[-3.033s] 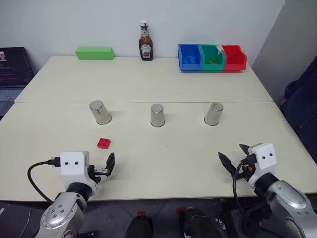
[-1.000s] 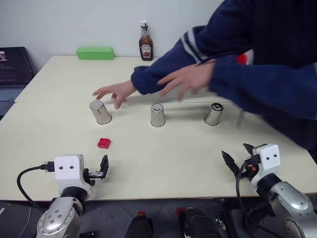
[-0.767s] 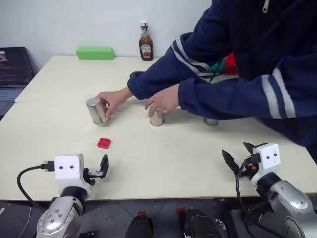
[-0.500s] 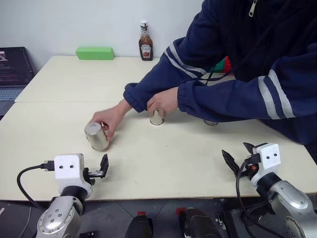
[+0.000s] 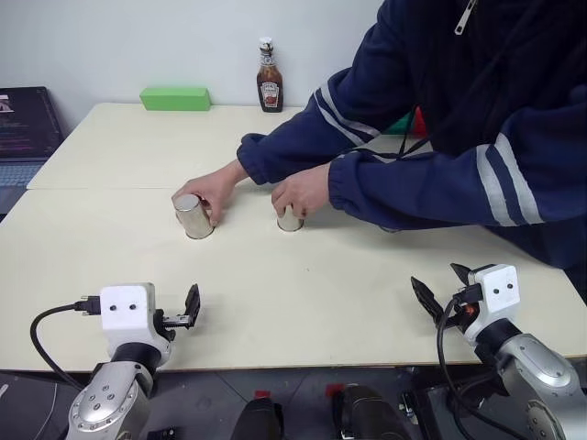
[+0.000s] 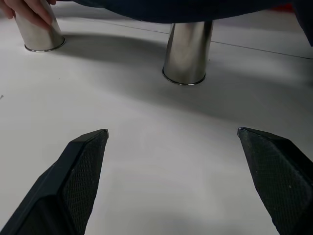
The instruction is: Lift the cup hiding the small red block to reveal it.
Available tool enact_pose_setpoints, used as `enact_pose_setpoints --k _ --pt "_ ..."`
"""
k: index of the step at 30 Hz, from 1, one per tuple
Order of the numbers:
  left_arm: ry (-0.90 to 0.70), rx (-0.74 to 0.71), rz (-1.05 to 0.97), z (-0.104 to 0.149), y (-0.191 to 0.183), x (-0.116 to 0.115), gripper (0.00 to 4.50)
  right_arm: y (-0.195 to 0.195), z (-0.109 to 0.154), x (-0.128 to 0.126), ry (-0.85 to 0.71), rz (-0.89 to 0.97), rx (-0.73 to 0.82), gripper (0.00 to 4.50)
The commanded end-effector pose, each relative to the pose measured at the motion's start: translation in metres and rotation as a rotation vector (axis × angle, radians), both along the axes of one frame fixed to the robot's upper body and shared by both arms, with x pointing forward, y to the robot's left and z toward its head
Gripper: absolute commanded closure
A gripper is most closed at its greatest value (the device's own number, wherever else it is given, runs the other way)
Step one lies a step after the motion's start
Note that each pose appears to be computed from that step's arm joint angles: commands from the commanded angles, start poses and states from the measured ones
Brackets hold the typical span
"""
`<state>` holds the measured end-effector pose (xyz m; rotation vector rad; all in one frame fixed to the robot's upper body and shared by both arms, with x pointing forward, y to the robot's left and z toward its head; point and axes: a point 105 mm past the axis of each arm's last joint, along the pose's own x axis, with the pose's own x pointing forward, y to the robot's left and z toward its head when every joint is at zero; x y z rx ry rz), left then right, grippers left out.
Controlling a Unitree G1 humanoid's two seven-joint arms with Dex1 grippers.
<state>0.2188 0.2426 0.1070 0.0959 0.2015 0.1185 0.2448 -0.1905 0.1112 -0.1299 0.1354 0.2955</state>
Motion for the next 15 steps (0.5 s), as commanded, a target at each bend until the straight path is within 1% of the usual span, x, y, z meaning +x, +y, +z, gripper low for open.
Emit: enact_pose_setpoints --k 1,15 --pt "-0.025 0.020 -0.007 0.0058 -0.0007 0.0026 0.04 0.0009 0.0103 0.0002 -0.040 -0.001 0.001 0.00" --pt "-0.027 0.040 -0.013 0.0076 0.0014 0.0044 0.04 0.0003 0.0095 0.0004 -0.041 -0.008 0.003 0.00"
